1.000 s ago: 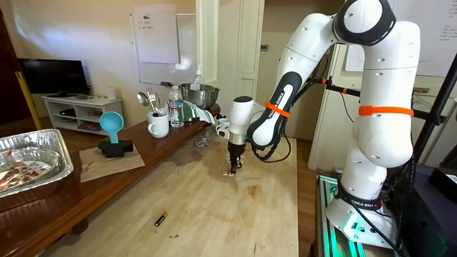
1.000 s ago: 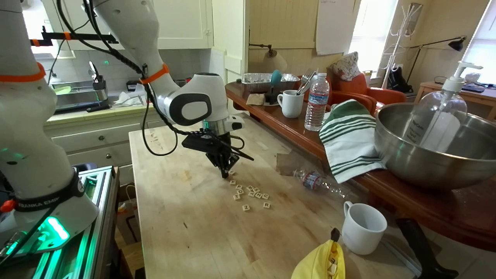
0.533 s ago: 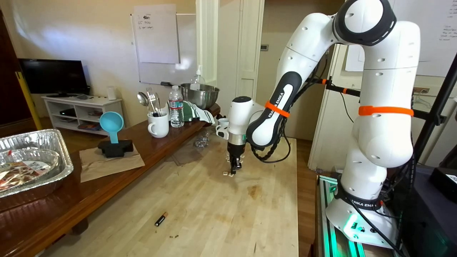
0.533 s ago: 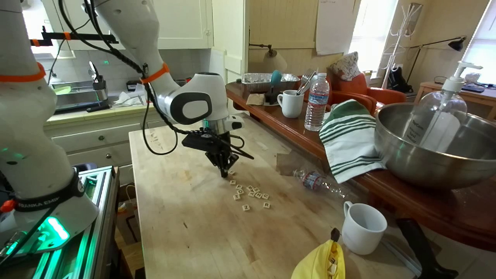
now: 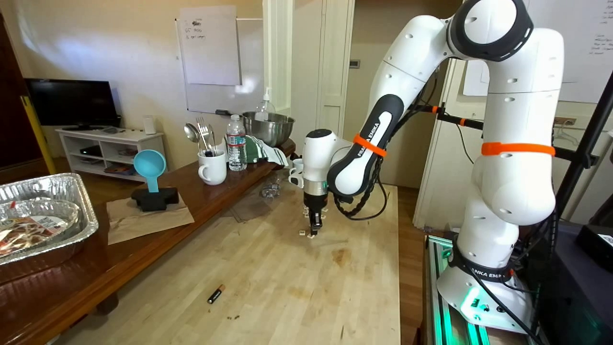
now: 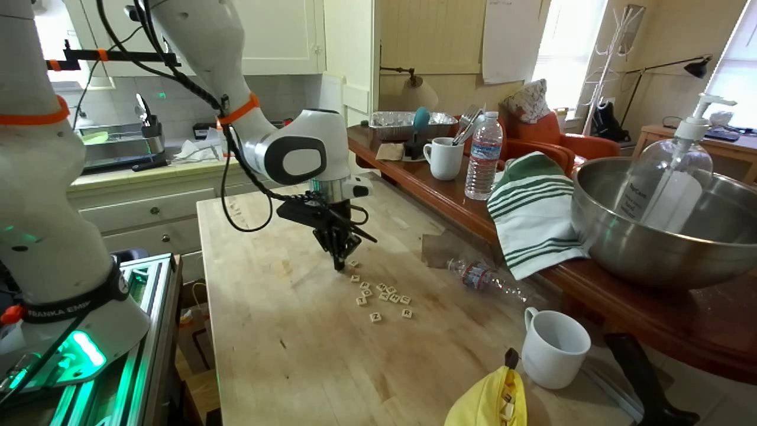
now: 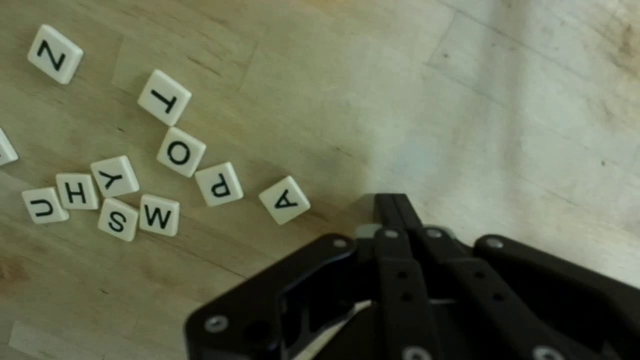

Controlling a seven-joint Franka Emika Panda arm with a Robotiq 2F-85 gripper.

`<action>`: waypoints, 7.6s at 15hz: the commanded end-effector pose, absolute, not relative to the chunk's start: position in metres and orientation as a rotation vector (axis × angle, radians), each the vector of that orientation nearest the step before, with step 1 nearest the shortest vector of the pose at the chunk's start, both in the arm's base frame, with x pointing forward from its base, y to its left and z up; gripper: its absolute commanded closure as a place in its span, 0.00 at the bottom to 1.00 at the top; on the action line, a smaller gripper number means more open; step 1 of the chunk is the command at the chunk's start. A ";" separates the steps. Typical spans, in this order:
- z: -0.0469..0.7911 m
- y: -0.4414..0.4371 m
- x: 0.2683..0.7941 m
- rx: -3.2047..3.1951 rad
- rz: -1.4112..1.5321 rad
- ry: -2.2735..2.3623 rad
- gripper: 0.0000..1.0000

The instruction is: Move some of the letters to the left to spell the word LEAP

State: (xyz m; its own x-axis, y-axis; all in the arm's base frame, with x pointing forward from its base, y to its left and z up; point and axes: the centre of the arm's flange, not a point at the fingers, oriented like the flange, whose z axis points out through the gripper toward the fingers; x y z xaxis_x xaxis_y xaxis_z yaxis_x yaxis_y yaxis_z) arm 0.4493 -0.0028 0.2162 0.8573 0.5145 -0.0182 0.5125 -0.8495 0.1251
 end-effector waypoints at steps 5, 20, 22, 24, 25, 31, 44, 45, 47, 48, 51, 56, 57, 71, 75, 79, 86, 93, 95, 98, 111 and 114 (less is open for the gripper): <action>0.204 0.010 0.453 2.989 -0.012 0.520 1.00; 0.205 0.011 0.468 3.066 -0.003 0.042 1.00; 0.205 0.010 0.470 3.068 -0.006 -0.012 1.00; 0.205 0.009 0.471 3.070 -0.015 -0.060 1.00; 0.205 0.009 0.472 3.068 -0.020 -0.082 1.00; 0.205 0.006 0.476 3.064 -0.032 -0.178 1.00; 0.243 0.009 0.470 3.094 -0.001 -0.200 1.00; 0.247 0.010 0.470 3.096 0.004 -0.199 1.00; 0.257 0.009 0.467 3.090 0.004 -0.196 1.00; 0.262 0.008 0.466 3.084 0.004 -0.202 1.00; 0.272 0.001 0.463 3.073 -0.007 -0.218 1.00; 0.273 -0.019 0.462 3.059 -0.013 -0.275 1.00; 0.272 -0.023 0.462 3.059 -0.012 -0.275 1.00; 0.257 -0.038 0.467 3.050 -0.034 -0.204 0.99; 0.244 -0.046 0.476 3.046 0.035 -0.227 1.00; 0.233 -0.057 0.483 3.061 0.125 -0.246 1.00; 0.217 -0.063 0.485 3.064 0.133 -0.274 1.00; 0.212 -0.061 0.482 3.066 0.153 -0.246 1.00; 0.212 -0.060 0.480 3.068 0.151 -0.241 1.00; 0.215 -0.061 0.475 3.062 0.137 -0.248 1.00; 0.218 -0.058 0.471 3.076 0.235 -0.134 1.00; 0.227 -0.059 0.470 3.085 0.282 -0.136 1.00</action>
